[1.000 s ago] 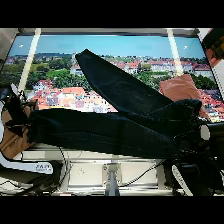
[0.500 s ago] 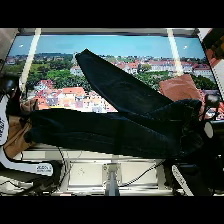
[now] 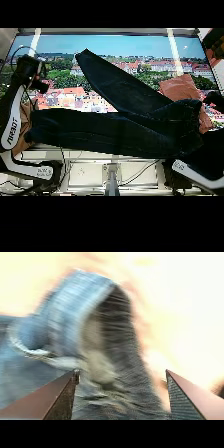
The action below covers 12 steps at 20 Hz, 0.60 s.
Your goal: Fold the clothes and pants, and hang the long-sleeved shirts on hangers.
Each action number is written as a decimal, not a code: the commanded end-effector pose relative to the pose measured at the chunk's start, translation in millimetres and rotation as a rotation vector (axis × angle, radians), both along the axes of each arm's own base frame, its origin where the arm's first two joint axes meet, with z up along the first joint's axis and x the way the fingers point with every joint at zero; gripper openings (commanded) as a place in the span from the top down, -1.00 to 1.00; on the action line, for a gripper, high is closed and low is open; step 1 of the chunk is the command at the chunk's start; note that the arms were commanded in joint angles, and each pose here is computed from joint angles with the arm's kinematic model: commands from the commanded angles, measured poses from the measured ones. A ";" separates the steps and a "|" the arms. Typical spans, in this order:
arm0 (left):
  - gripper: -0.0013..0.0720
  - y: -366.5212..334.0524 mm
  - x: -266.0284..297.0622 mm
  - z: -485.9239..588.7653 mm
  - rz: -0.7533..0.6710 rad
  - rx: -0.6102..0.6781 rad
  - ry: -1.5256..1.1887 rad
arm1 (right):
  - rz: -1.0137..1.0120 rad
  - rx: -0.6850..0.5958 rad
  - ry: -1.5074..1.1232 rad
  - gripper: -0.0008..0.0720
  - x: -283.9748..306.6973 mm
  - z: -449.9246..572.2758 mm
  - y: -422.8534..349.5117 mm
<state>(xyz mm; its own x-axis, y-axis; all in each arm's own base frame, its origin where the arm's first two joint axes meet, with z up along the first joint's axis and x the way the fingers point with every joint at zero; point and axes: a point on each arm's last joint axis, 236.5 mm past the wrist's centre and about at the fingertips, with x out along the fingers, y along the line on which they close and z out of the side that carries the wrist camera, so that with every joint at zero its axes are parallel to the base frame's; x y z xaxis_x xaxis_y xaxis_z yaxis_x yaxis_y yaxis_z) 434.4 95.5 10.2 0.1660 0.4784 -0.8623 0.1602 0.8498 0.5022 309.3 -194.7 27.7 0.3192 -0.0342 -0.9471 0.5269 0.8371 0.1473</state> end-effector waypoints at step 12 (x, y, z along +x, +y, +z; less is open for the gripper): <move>-0.68 -95.3 58.7 1.7 -0.163 -0.204 -0.233 | 0.340 -0.021 0.108 -0.96 46.9 -73.6 -10.4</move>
